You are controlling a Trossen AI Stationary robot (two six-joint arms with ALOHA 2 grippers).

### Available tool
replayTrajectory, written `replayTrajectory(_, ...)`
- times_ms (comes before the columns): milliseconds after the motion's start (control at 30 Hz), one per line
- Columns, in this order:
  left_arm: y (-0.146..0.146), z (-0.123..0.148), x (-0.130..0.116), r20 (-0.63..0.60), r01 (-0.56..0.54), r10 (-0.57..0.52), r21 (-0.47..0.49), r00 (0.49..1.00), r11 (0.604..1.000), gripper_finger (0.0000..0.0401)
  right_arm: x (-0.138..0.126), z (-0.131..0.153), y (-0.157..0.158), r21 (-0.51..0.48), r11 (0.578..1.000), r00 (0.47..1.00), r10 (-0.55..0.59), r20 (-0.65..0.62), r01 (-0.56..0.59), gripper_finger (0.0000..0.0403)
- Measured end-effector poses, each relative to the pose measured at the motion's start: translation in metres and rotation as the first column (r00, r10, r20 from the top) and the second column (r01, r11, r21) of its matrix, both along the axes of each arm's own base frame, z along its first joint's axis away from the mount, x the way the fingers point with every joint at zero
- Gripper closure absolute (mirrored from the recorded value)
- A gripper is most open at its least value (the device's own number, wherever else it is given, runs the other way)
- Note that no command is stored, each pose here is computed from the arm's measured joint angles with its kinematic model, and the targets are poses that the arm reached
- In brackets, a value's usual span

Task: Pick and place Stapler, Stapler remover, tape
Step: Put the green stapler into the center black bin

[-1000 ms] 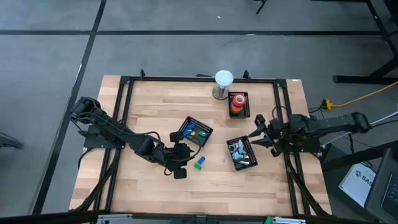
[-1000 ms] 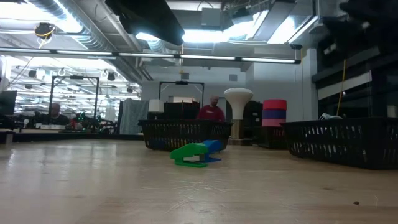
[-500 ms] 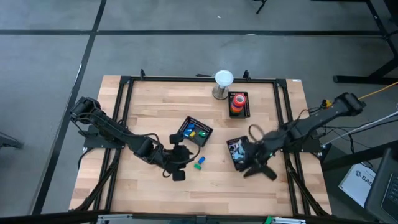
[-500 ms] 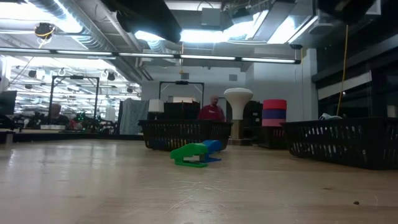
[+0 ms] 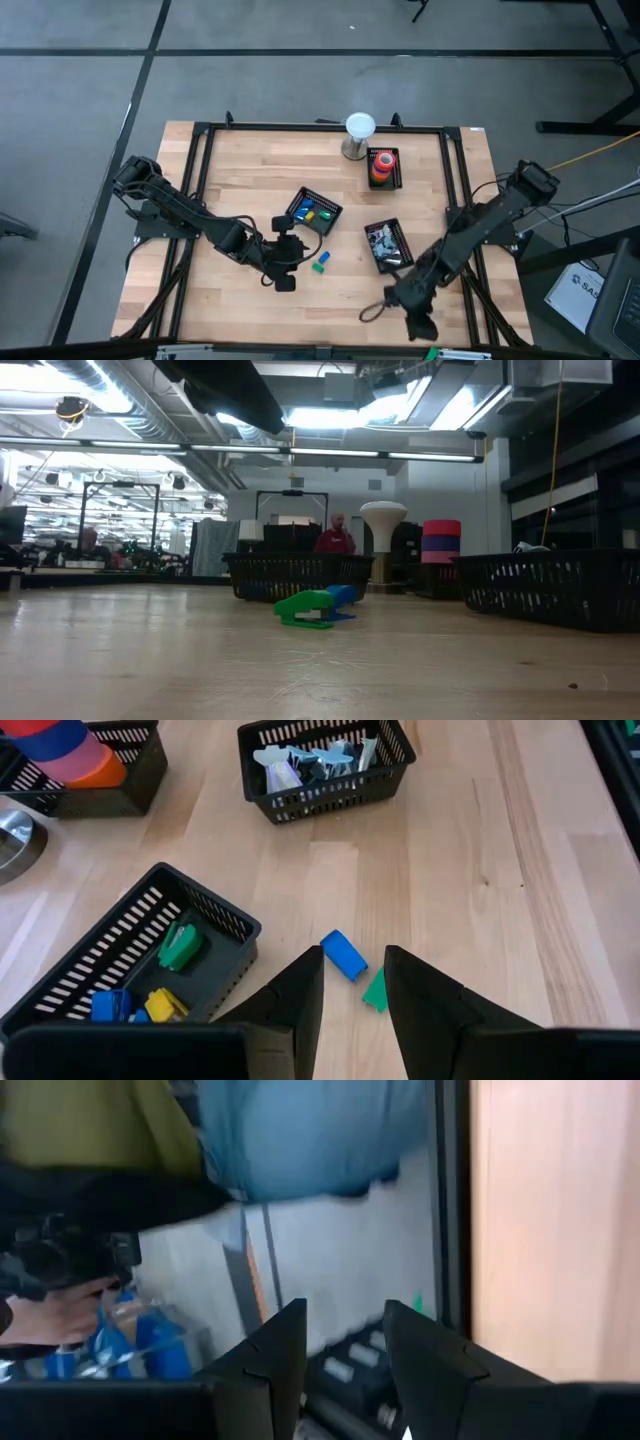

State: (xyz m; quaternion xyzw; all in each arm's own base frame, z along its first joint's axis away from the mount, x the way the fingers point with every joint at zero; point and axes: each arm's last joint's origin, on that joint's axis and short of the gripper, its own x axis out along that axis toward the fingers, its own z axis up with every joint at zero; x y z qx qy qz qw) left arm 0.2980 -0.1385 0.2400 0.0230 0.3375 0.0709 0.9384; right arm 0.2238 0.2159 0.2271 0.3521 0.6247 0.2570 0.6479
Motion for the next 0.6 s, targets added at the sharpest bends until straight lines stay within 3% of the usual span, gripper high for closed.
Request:
replayTrajectory(200,0.0,0.0,0.0,-0.005,0.022,-0.022,0.027,1.0,0.999,0.0297,-0.019,-0.028,0.026,-0.055,0.992,0.984,0.101,-0.149,-0.111,0.0263)
replayTrajectory(600,0.0,0.0,0.0,-0.01,0.045,-0.045,0.054,0.999,0.997,0.0297,-0.041,-0.06,0.058,-0.095,0.967,0.958,0.214,-0.193,-0.235,0.0263)
